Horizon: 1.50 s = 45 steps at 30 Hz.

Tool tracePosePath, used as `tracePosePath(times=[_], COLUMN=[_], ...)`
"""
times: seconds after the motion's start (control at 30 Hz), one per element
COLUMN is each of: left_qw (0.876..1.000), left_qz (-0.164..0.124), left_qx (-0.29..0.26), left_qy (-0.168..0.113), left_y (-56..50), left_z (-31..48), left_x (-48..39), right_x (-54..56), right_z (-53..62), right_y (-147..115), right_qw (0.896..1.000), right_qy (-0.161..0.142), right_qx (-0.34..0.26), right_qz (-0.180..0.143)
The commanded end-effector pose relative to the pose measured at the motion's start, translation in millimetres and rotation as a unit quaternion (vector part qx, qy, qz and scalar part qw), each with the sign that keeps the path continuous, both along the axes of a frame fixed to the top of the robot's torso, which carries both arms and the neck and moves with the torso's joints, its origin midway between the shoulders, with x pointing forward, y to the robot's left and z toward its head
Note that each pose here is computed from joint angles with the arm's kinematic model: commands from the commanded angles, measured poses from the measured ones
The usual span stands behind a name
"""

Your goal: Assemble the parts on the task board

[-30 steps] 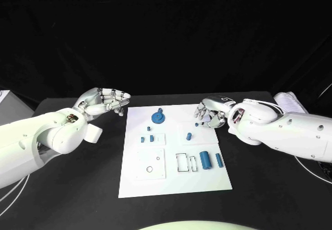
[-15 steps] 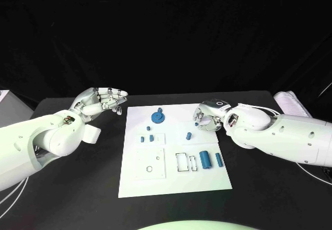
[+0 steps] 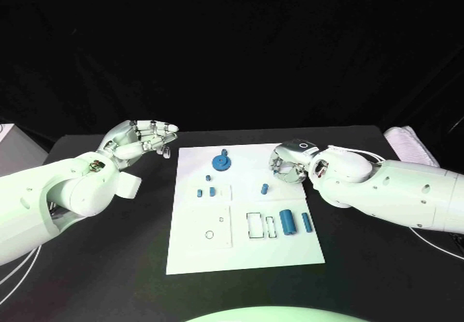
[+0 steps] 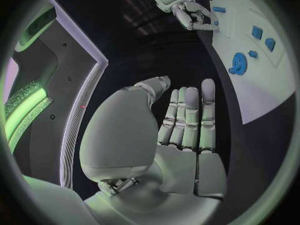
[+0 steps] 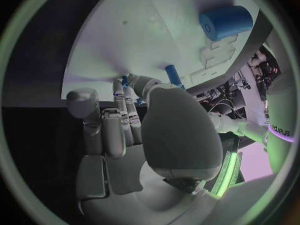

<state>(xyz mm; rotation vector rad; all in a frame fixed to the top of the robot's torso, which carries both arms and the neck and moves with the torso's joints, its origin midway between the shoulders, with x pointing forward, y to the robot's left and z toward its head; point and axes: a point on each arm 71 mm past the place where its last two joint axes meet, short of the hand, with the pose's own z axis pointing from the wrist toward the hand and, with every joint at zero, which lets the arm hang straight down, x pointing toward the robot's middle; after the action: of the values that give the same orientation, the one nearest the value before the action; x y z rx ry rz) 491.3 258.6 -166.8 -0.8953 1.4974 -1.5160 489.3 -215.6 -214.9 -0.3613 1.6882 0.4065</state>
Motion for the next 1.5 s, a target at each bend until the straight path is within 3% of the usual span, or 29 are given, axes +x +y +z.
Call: tracePosePath(times=[0.03,0.53,1.5], left_qw=[1.0,1.0,1.0], left_qz=[0.002,0.007,0.017], left_qx=[-0.006,-0.001,0.005], left_qy=[-0.004,0.0,0.0], left_y=[-0.6,1.8,5.3], left_z=[1.1,0.2,-0.9], left_x=[0.1,0.5,3.1], right_x=[-0.1,0.0,-8.1], right_z=[-4.0,-10.4,10.3], right_y=[2.0,7.0,12.2], right_qw=[1.0,0.999,0.996], right_qy=[0.009,0.015,-0.084], right_qx=[-0.014,-0.035,0.028], right_qz=[0.003,0.0,-0.001])
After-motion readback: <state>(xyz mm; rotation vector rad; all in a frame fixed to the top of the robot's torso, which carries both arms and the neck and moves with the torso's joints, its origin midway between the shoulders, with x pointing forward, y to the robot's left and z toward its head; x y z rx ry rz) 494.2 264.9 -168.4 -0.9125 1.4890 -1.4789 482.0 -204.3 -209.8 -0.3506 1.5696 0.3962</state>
